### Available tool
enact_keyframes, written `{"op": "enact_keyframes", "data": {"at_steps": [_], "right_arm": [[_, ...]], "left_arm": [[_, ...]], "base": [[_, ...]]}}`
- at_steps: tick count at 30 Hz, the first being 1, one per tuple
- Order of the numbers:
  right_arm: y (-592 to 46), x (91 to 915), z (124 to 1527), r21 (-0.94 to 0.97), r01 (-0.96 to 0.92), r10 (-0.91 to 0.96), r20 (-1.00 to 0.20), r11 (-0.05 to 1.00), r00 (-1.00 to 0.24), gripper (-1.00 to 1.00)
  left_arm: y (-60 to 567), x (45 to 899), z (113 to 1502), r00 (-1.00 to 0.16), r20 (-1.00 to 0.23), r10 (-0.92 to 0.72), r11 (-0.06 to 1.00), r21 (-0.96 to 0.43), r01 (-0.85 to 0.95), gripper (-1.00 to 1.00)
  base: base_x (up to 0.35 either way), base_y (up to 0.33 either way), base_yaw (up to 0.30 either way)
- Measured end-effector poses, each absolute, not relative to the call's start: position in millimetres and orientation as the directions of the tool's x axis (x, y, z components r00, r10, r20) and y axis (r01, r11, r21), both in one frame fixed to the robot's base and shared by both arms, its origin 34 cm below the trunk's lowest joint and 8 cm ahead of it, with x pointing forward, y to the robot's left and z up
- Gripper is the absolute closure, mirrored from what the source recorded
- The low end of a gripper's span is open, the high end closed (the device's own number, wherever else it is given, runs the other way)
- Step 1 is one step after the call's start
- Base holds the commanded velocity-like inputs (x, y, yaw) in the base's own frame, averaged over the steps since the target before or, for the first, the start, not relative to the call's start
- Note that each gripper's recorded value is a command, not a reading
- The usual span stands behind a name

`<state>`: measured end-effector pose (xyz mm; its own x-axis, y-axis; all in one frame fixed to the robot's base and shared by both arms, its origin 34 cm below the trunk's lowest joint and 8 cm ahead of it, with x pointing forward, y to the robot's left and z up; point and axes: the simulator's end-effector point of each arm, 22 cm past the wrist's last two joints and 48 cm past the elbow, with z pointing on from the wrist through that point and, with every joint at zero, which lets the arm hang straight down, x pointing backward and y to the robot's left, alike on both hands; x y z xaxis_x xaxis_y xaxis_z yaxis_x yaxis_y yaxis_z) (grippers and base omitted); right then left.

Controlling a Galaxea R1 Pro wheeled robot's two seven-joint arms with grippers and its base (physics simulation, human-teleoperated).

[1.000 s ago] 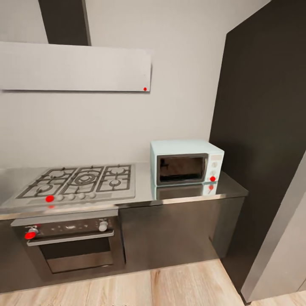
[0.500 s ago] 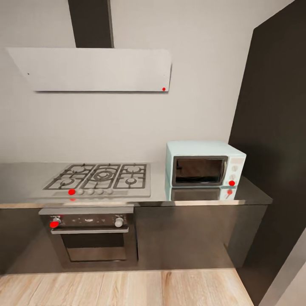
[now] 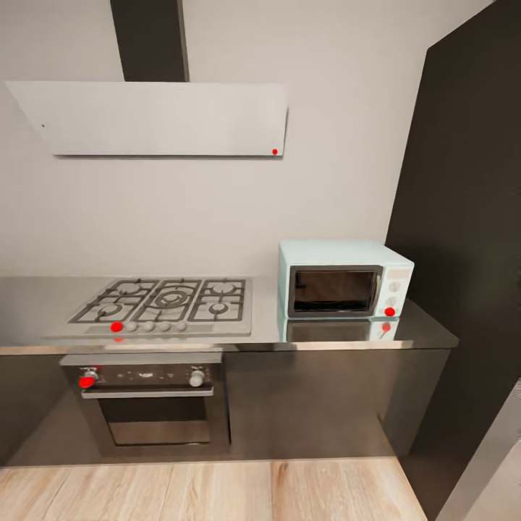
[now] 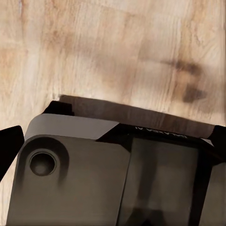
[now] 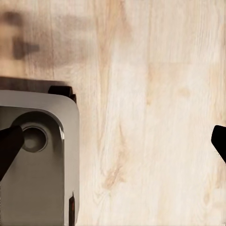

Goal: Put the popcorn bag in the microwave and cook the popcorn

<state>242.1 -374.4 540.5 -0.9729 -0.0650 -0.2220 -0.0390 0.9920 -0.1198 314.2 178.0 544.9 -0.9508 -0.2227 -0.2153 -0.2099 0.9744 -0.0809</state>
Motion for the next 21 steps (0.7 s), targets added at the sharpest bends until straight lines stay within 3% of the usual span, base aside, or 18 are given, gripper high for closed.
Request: {"op": "enact_keyframes", "data": {"at_steps": [21], "right_arm": [[-373.3,241.8,540.3,-0.116,-0.035,-0.060,-0.221,0.993,-0.973,-1.00]], "left_arm": [[179.5,314.2,544.8,-0.951,-0.216,-0.223,0.974,-0.079,-0.210,-1.00]], "base": [[0.000,-0.280,0.000]]}}
